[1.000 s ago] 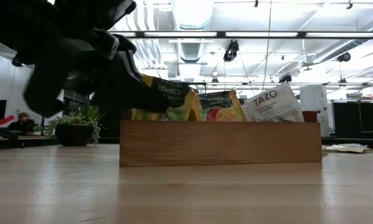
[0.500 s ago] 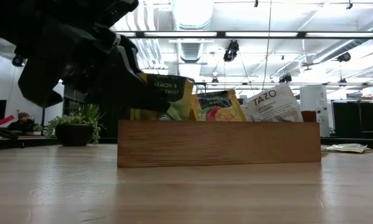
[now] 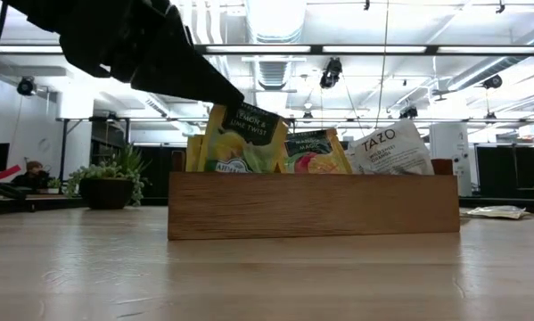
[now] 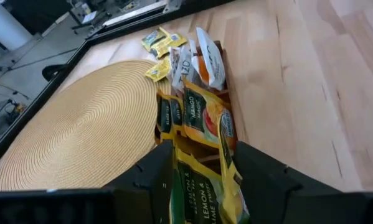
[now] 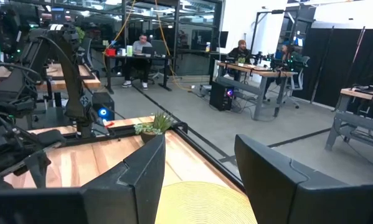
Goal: Pick & Place Tea
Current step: Put the yellow tea bag into the left section of the wooden organizer
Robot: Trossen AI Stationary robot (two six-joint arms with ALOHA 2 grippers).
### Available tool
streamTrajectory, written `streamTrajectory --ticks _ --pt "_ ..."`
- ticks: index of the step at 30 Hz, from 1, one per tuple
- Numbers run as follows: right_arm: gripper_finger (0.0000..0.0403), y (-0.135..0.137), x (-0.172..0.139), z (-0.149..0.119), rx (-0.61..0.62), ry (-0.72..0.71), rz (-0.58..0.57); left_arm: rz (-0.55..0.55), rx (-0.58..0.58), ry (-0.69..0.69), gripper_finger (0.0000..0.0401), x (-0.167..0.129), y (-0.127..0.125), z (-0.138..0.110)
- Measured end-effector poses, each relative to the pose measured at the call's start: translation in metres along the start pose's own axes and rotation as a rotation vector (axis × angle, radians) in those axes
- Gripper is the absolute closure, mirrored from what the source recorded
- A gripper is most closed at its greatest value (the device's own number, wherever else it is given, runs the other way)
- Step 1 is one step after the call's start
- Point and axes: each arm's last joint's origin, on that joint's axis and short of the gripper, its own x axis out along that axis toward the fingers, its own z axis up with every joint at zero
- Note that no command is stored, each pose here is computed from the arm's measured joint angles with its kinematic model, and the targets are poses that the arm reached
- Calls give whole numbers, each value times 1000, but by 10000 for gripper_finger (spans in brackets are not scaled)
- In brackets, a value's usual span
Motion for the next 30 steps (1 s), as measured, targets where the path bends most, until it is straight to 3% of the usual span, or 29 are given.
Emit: streamTrajectory --ticks 6,10,13,18,30 --pt "211 0 0 0 1 0 0 -16 -1 2 238 0 -1 0" --pt "211 0 0 0 1 0 0 -95 12 30 248 3 -5 -5" --pt "211 0 0 0 1 0 0 -111 15 37 285 3 -6 -6" --pt "211 0 0 0 1 0 0 -110 31 38 388 3 -5 -7" --pt "211 0 0 0 1 0 0 -94 0 77 400 4 -4 -18"
